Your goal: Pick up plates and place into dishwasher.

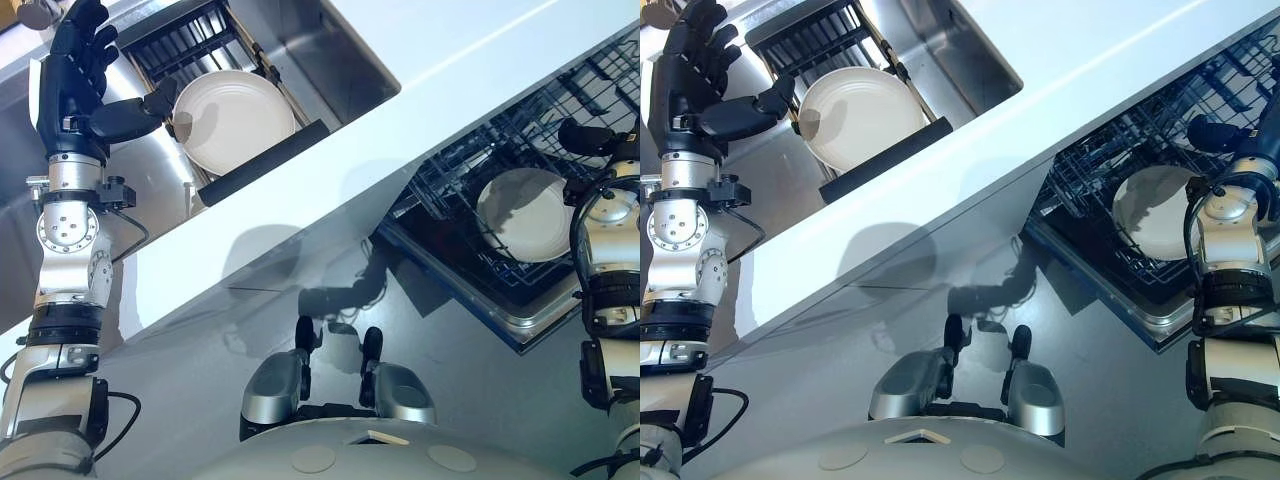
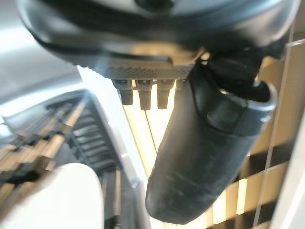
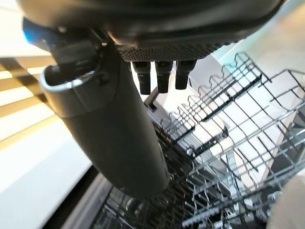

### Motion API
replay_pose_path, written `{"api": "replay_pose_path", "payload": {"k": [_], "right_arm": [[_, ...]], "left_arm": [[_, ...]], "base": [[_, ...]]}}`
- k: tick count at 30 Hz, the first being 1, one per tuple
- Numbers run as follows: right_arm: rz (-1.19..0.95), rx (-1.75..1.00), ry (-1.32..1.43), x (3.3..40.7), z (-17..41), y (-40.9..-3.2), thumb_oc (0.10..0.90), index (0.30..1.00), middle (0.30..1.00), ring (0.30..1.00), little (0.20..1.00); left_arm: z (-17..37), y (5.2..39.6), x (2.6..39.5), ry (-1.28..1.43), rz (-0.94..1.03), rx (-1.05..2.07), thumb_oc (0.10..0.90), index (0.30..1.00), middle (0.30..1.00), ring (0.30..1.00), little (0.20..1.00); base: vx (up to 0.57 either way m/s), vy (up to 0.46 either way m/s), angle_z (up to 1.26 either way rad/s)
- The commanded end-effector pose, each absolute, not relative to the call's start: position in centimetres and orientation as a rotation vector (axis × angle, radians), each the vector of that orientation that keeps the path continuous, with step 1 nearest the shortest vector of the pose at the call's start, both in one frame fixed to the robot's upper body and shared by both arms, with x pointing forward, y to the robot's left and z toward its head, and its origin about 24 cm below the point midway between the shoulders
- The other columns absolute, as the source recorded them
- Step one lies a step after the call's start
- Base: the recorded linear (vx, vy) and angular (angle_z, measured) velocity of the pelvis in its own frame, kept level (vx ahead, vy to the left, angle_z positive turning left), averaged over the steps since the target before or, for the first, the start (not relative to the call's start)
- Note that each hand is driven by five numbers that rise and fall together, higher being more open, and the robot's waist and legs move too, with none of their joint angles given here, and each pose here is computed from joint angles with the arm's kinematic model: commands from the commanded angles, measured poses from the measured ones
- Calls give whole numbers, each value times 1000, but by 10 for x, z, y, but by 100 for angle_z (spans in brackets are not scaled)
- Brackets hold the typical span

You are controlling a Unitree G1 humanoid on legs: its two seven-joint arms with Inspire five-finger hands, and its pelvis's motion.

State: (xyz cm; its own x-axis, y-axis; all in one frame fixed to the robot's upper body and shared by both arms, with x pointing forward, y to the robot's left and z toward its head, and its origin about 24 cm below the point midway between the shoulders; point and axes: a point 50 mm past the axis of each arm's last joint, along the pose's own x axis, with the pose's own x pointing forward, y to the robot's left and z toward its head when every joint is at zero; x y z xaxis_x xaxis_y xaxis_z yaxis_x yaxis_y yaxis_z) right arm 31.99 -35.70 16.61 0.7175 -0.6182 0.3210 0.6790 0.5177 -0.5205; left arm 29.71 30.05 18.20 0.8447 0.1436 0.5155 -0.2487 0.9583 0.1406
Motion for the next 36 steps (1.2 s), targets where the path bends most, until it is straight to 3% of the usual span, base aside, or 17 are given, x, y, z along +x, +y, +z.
{"api": "replay_pose_path", "payload": {"k": [1, 13, 21, 36], "right_arm": [[-859, -775, -255, 318, 212, -367, 800, 900, 900, 900, 900], [-680, -621, -186, 311, 158, -353, 800, 900, 900, 900, 900], [-530, -456, -325, 272, 141, -338, 800, 900, 900, 900, 900], [-308, -189, -182, 235, 69, -304, 800, 900, 900, 900, 900]], "left_arm": [[200, 303, 291, -638, 234, 232, 800, 900, 900, 900, 900], [172, 304, 277, -588, 250, 200, 800, 900, 900, 900, 900], [157, 304, 254, -592, 268, 368, 800, 900, 900, 900, 900], [138, 329, 245, -409, 377, 415, 800, 900, 900, 900, 900]], "base": [[-29, -13, 6], [37, -21, 4], [-17, 0, -2], [-54, 3, -15]]}}
